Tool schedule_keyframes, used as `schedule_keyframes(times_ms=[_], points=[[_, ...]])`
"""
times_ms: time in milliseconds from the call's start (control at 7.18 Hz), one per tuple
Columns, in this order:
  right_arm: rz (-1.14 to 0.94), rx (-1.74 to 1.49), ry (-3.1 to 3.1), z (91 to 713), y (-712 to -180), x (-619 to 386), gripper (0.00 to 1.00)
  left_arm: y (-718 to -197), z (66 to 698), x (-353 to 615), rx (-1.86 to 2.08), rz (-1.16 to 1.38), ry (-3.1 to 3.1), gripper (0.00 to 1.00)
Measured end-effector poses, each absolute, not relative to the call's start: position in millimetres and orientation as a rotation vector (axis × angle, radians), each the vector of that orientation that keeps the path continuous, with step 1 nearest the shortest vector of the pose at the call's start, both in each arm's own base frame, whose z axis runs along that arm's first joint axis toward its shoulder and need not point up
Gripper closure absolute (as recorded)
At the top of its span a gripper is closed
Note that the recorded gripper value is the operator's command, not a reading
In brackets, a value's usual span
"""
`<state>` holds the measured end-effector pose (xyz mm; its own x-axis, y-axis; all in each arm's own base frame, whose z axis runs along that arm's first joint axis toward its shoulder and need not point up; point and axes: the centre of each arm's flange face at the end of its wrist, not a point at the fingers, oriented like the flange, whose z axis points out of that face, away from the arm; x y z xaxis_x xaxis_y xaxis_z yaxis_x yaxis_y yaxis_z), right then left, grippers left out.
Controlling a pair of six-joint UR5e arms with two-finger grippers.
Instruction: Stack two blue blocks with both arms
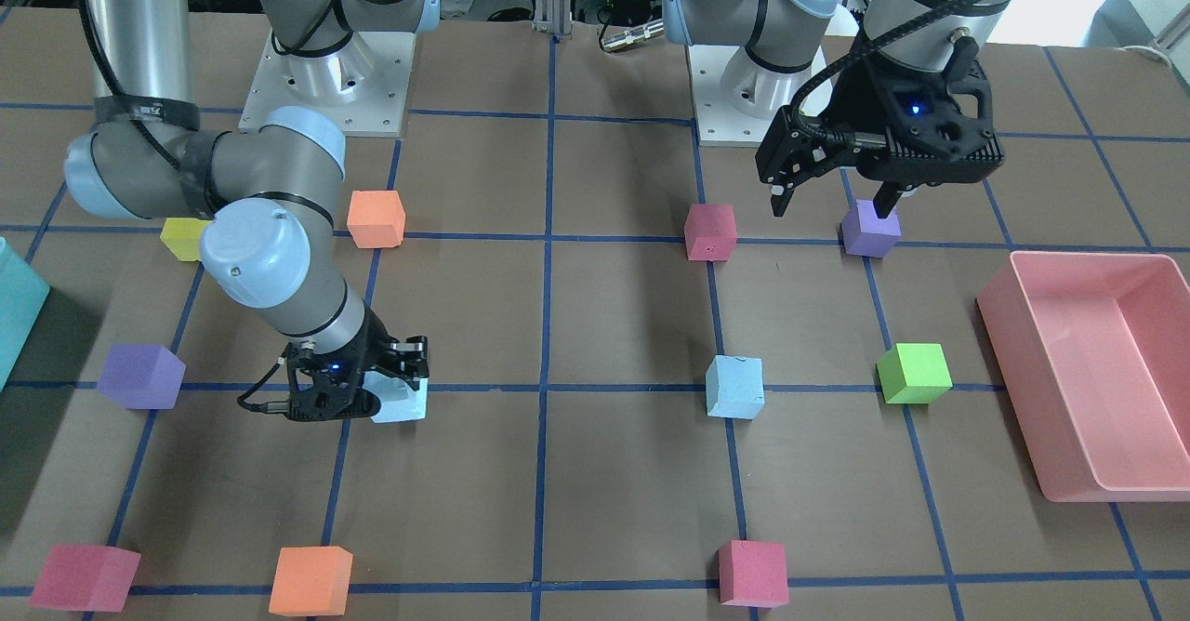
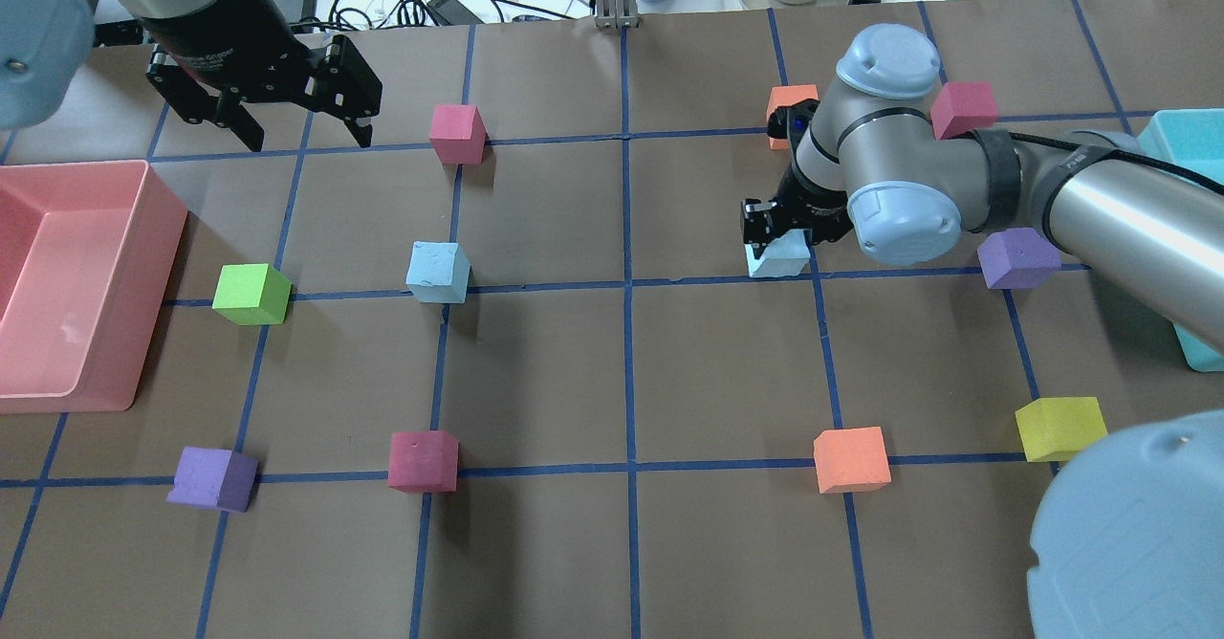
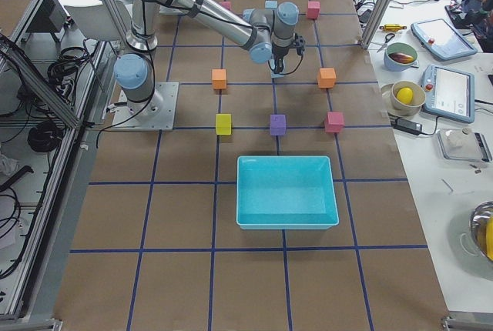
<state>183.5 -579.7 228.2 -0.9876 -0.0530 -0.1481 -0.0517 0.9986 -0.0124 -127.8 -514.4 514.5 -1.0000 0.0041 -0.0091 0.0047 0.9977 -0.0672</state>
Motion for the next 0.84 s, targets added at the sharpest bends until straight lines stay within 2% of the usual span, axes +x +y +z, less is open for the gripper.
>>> schedule_keyframes(times_ms=[418,557,696,835], points=[[-0.104,-0.079,2.951,230.9,-632.5,304.0,0.83,-513.2,513.0,-127.8,0.005,-0.099,3.131,0.00],[-0.126,-0.092,2.948,223.3,-649.2,327.5,0.80,-513.3,512.4,-127.8,0.005,-0.097,3.131,0.00],[-0.134,-0.101,2.946,215.0,-659.7,338.0,0.44,-513.5,512.0,-127.7,0.006,-0.096,3.130,0.00],[-0.133,-0.106,2.950,208.6,-664.2,341.7,0.00,-513.6,511.8,-127.7,0.006,-0.095,3.130,0.00]])
